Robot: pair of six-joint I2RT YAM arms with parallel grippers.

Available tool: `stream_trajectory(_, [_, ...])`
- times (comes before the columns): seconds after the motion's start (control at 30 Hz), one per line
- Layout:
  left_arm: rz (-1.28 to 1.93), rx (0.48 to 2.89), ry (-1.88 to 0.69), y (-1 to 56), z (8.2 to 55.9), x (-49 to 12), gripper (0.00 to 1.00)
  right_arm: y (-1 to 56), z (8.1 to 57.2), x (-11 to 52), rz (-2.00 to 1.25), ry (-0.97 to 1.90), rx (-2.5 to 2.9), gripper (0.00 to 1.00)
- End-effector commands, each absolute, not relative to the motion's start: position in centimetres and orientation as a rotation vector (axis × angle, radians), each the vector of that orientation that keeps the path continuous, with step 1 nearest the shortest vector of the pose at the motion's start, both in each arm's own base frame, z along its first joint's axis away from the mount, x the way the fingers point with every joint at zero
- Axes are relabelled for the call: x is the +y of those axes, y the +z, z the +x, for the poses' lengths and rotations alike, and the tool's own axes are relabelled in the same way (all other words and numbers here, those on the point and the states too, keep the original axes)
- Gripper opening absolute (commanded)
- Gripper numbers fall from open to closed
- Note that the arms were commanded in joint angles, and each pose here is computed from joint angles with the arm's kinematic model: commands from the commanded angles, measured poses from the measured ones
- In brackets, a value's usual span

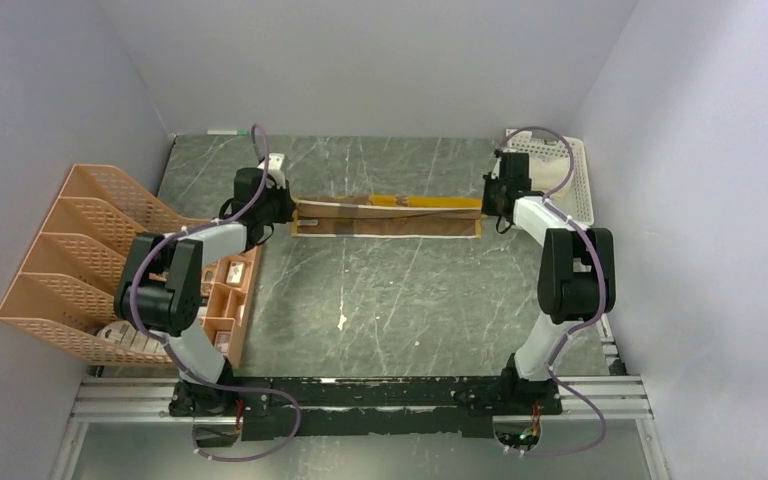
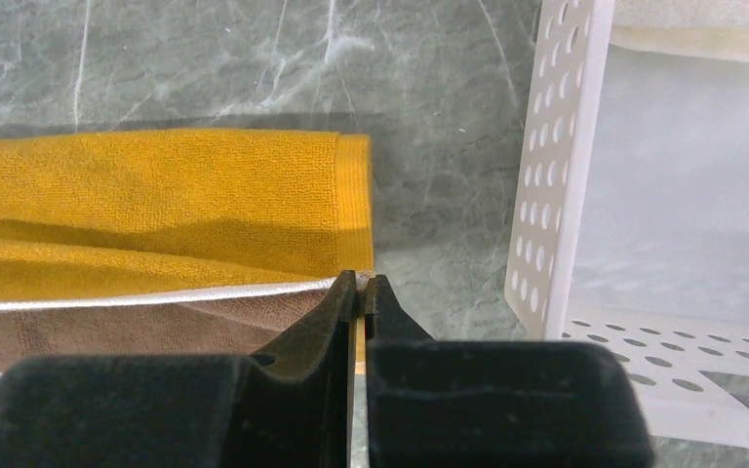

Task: Roll the towels
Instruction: Fold the towel at the center of the board.

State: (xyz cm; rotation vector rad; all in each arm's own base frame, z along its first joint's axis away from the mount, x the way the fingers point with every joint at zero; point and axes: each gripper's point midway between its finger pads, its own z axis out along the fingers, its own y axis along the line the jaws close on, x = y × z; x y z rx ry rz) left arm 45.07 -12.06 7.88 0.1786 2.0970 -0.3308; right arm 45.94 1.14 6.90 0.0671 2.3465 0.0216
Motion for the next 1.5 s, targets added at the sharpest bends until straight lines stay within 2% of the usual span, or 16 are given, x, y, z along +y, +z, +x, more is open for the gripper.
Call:
stream_trajectory(0.0, [0.126,2.022,-0.333,9.5,45.1,-11.9,0.07,7.5,45.6,0.2,0.113,-0.015,2.334,0.0])
stream_trajectory(0.4, [0.053,2.055,-0.368,7.5,42.9,-11.7,0.07,5.8,43.8,-0.2,0.167,-0.033,2.377,0.0])
stream_trajectory(0.43, [0.045,2.064,-0.366,7.2,42.9,-11.6,0.07,5.8,43.6,-0.1,0.167,-0.025,2.377,0.06])
stream_trajectory(0.5, [0.028,2.078,-0.358,6.8,42.9,-11.5,0.11,5.9,43.2,0.1,0.167,-0.012,2.367,0.26])
stream_trajectory(0.57, [0.015,2.082,-0.352,6.8,42.8,-11.3,0.21,6.7,43.1,0.1,0.164,-0.004,2.324,0.45])
stream_trajectory(0.67, [-0.004,2.073,-0.344,7.4,42.8,-11.1,0.37,8.3,42.6,0.2,0.16,0.007,2.242,0.66])
stream_trajectory(0.7, [-0.014,2.065,-0.343,8.0,42.9,-11.0,0.47,9.3,42.6,0.2,0.159,0.01,2.203,0.74])
stream_trajectory(0.73, [-0.027,2.059,-0.339,8.5,42.9,-10.9,0.6,10.3,42.7,0.2,0.158,0.015,2.169,0.78])
stream_trajectory(0.77, [-0.049,2.053,-0.339,9.1,43.0,-10.7,0.83,11.1,42.8,0.3,0.154,0.022,2.137,0.8])
stream_trajectory(0.8, [-0.066,2.055,-0.336,9.6,43.0,-10.6,0.95,11.8,42.8,0.4,0.148,0.03,2.112,0.8])
stream_trajectory(0.93, [-0.061,2.096,-0.439,10.5,42.7,-10.9,0.97,12.9,43.3,0.8,0.129,0.058,2.08,0.8])
stream_trajectory(1.1, [-0.153,2.226,-0.797,8.5,42.1,-11.2,0.94,12.7,43.5,1.6,0.112,0.106,2.078,0.8])
stream_trajectory(1.17, [-0.167,2.251,-0.857,7.7,42.2,-11.2,0.93,12.7,43.4,1.9,0.101,0.125,2.066,0.8])
stream_trajectory(1.23, [-0.165,2.25,-0.928,7.3,42.2,-11.5,0.98,12.6,43.4,2.0,0.089,0.13,2.067,0.8])
stream_trajectory(1.47, [-0.152,2.335,-1.065,3.9,43.0,-12.7,0.95,11.5,43.6,2.5,0.071,0.157,2.095,0.8])
